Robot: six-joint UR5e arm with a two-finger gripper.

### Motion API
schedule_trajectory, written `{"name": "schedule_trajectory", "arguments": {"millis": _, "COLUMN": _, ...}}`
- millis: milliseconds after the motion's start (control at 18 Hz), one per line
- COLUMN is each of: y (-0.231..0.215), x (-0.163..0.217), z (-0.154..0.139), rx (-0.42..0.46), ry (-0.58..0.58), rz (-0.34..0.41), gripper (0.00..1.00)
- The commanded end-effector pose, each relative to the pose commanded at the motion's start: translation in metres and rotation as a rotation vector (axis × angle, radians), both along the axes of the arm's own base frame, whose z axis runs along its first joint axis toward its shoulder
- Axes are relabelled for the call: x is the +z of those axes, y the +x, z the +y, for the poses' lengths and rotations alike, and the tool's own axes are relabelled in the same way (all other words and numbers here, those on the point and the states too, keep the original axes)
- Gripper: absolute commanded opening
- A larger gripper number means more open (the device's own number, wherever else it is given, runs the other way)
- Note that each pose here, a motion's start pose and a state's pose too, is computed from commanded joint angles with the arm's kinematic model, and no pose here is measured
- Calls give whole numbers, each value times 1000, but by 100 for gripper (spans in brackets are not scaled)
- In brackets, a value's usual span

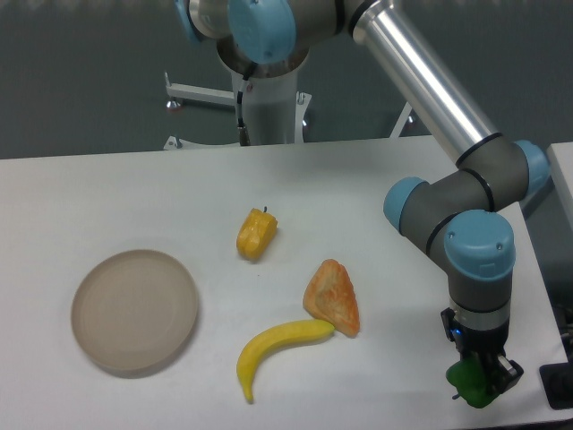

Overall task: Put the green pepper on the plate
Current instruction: 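Lift the held green pepper with the gripper and carry it toward the plate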

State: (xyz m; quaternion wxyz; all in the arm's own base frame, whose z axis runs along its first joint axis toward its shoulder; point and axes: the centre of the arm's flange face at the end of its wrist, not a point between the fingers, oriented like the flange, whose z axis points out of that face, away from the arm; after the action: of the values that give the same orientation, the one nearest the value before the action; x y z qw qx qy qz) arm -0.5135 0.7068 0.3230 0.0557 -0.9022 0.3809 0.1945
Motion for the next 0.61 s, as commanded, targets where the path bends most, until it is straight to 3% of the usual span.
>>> {"name": "schedule_trajectory", "arguments": {"millis": 333, "y": 11, "x": 10, "z": -1, "rx": -6, "ry": 28, "rz": -37, "gripper": 33}}
{"name": "schedule_trajectory", "arguments": {"millis": 611, "y": 45, "x": 39, "z": -21, "rx": 56, "ry": 56, "rz": -100, "gripper": 33}}
